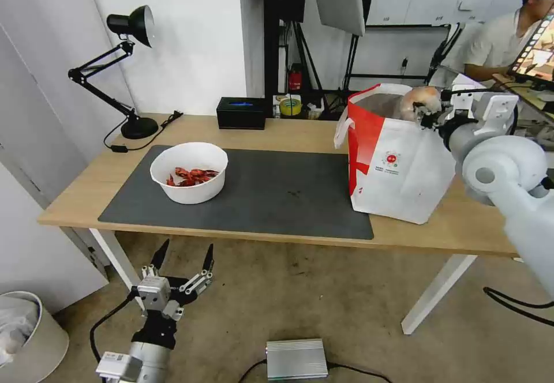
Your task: Pick up the trash from the table and place it into the takeout bag.
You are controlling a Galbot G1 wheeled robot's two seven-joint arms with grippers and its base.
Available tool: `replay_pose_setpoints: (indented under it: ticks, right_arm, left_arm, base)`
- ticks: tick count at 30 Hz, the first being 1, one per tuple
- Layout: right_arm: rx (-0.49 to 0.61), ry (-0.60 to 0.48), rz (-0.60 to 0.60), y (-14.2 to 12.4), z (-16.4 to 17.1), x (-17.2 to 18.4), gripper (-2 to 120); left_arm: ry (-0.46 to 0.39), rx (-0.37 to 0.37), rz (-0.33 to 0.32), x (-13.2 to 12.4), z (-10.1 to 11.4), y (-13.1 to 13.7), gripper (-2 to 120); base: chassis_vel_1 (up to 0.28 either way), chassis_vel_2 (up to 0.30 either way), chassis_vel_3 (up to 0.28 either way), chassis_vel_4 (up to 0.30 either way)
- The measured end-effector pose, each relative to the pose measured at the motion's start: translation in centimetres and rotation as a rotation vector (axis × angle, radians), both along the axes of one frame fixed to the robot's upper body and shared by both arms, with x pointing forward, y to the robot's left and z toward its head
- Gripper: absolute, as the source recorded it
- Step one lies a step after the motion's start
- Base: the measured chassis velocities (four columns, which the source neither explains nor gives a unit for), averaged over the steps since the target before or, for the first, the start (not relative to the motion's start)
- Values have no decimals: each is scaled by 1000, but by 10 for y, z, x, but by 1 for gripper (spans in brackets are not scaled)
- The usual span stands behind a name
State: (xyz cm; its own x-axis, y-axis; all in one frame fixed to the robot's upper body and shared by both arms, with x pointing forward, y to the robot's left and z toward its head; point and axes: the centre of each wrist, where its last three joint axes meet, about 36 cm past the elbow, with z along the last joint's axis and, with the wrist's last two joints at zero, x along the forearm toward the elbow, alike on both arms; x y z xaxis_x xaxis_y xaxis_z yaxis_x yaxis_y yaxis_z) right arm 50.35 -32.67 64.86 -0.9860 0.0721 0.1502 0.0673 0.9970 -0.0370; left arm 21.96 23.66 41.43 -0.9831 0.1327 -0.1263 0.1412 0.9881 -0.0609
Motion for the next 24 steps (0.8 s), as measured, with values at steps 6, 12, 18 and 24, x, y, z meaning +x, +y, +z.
replay_pose_setpoints:
  ticks: [6,12,18,24]
  right_arm:
    - [-4,-1,5,0,-2,-2,86]
    - [49,-89,54,4,-5,-8,100]
    - [109,-273,169,11,-12,-17,100]
    - [172,-391,386,28,-35,-52,100]
  left_arm:
    - [-4,1,2,-1,2,0,100]
    - [-7,2,1,-1,4,0,100]
    - [-10,4,-1,-1,4,0,100]
    - [-18,12,-4,-1,4,4,100]
  base:
    - [0,0,0,0]
    - [0,0,0,0]
    - [0,0,0,0]
    - [0,0,0,0]
